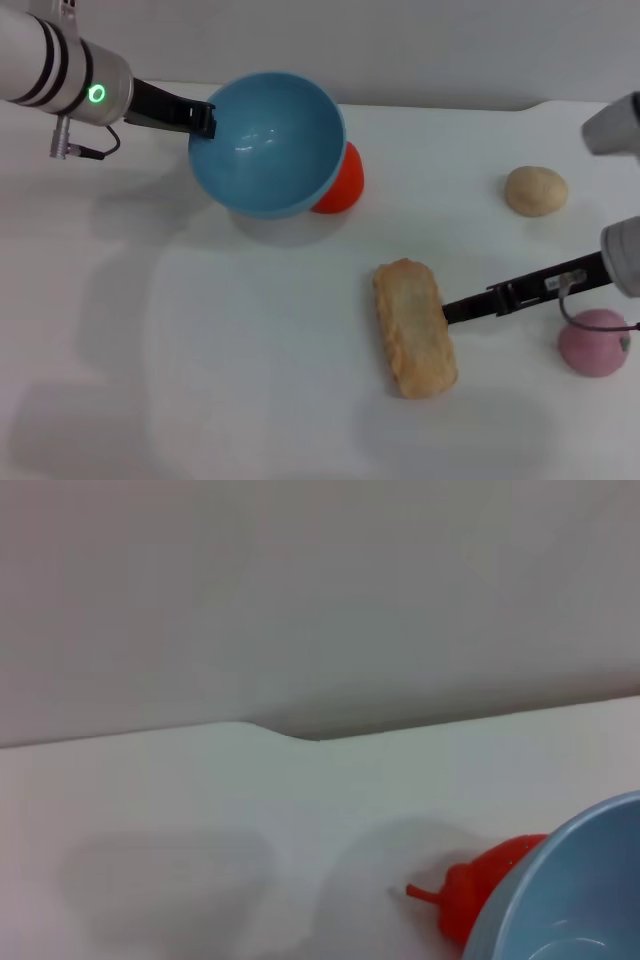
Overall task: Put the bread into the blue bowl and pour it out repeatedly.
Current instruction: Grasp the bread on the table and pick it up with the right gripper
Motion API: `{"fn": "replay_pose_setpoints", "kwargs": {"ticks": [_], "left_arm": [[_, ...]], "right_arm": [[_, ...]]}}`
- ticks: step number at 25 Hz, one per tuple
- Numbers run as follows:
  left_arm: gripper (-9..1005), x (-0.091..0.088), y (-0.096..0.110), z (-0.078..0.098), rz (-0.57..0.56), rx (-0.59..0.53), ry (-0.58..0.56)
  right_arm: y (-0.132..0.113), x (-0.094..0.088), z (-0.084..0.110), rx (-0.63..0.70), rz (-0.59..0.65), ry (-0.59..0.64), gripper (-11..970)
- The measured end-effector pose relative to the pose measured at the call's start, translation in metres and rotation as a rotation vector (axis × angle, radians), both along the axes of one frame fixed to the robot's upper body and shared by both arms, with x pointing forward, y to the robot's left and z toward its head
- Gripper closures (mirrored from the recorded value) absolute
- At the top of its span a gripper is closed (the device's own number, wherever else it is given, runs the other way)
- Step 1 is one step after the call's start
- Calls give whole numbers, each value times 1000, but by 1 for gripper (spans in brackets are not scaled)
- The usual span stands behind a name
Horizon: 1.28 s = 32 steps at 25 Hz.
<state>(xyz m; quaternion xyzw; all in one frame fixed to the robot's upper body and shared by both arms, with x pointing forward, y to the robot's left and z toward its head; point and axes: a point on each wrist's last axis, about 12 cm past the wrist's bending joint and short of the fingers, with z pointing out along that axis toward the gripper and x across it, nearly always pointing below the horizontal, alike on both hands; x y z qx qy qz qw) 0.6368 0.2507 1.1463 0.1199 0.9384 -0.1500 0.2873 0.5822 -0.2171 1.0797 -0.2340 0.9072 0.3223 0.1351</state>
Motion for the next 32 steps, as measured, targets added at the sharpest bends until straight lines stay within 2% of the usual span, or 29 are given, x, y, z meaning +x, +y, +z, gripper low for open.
{"fn": "replay_pose_setpoints", "kwargs": {"ticks": [12,22,26,32], "left_arm": [[983,5,-8,8,-23,3,-16],[984,9,-14,12,-47,17,-25],[983,9,-13,11,-47,25,-24],[984,8,-16,9,-63,37,-17]], "right_arm": [[22,-5,-31,-31,-23,18,508],[36,-6,-41,-80,10,-15,514],[32,-6,-40,-78,3,-17,590],[10,-11,-34,-17,-61,-28,684]]}}
